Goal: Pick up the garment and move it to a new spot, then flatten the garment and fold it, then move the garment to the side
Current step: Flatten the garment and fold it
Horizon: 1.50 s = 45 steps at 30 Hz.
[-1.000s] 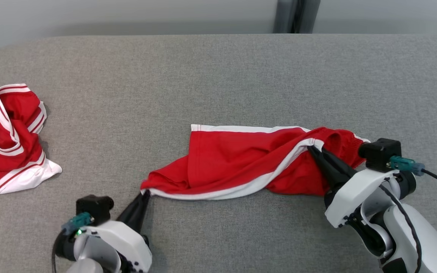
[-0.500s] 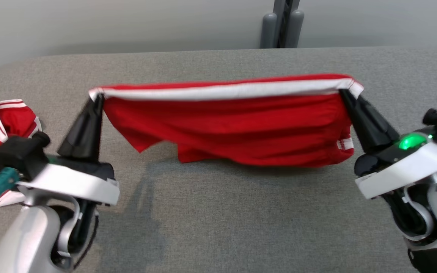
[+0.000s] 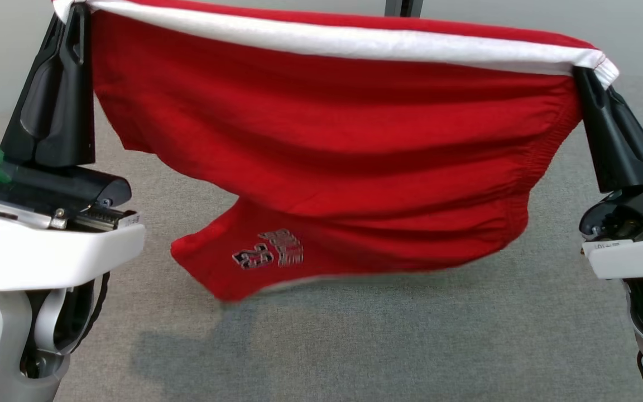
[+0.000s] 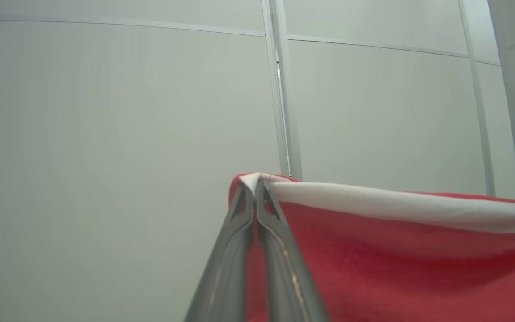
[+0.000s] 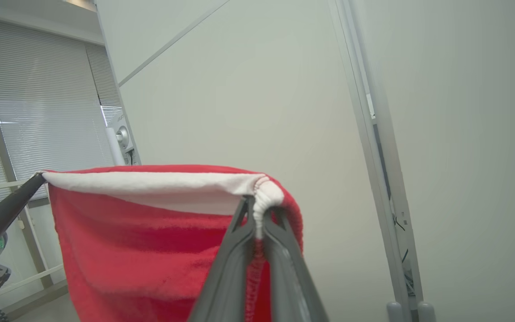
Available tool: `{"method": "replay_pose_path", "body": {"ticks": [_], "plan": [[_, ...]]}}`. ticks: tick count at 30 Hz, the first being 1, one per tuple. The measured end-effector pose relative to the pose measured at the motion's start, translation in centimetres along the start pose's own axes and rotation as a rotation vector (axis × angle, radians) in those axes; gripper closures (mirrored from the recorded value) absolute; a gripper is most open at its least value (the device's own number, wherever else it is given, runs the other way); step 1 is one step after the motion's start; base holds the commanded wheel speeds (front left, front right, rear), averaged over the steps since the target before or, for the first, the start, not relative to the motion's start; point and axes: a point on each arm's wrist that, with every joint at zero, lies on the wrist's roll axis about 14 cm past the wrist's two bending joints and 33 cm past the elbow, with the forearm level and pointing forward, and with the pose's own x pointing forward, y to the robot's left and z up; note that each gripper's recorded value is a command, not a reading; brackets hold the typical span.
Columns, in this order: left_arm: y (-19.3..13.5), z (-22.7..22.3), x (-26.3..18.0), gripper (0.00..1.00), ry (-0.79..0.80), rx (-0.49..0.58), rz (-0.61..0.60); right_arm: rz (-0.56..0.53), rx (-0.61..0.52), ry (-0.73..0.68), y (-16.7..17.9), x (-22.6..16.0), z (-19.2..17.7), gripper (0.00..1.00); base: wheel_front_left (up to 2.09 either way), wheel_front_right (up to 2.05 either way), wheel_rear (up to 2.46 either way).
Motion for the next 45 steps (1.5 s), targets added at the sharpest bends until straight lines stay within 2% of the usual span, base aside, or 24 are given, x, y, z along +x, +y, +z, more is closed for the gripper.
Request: {"method": "replay_pose_path", "body": {"ticks": [9,18,24,30,35,41,42,45], "plan": [[-0.4,-3.1,2.8,1.00,0.062,0.002,-0.060,-0.069,0.089,0.022,-2.6,1.2,-1.9,1.00,0.00,0.00,0.00],[1.4,-10.7,10.0,1.00,0.184,0.011,-0.095,-0.126,-0.006,0.079,-8.4,8.0,-5.4,1.00,0.00,0.00,0.00],[3.9,-13.2,14.5,1.00,0.170,0.058,-0.052,-0.111,-0.065,0.047,-9.2,13.5,-6.9,1.00,0.00,0.00,0.00],[5.2,-14.1,17.1,1.00,0.188,0.078,-0.027,-0.143,-0.095,0.037,-9.9,16.7,-7.2,1.00,0.00,0.00,0.00],[6.2,-19.4,15.3,1.00,0.385,0.048,0.007,-0.210,-0.094,0.177,-11.1,16.2,-11.5,1.00,0.00,0.00,0.00],[5.7,-21.9,14.2,1.00,0.407,-0.006,0.005,-0.196,-0.086,0.252,-10.9,16.0,-14.9,1.00,0.00,0.00,0.00],[5.4,-23.7,12.3,1.00,0.447,-0.030,0.008,-0.192,-0.074,0.295,-10.9,14.7,-16.9,1.00,0.00,0.00,0.00],[5.1,-26.7,8.0,1.00,0.524,-0.067,0.024,-0.185,-0.052,0.366,-10.8,11.6,-19.8,1.00,0.00,0.00,0.00]]}}
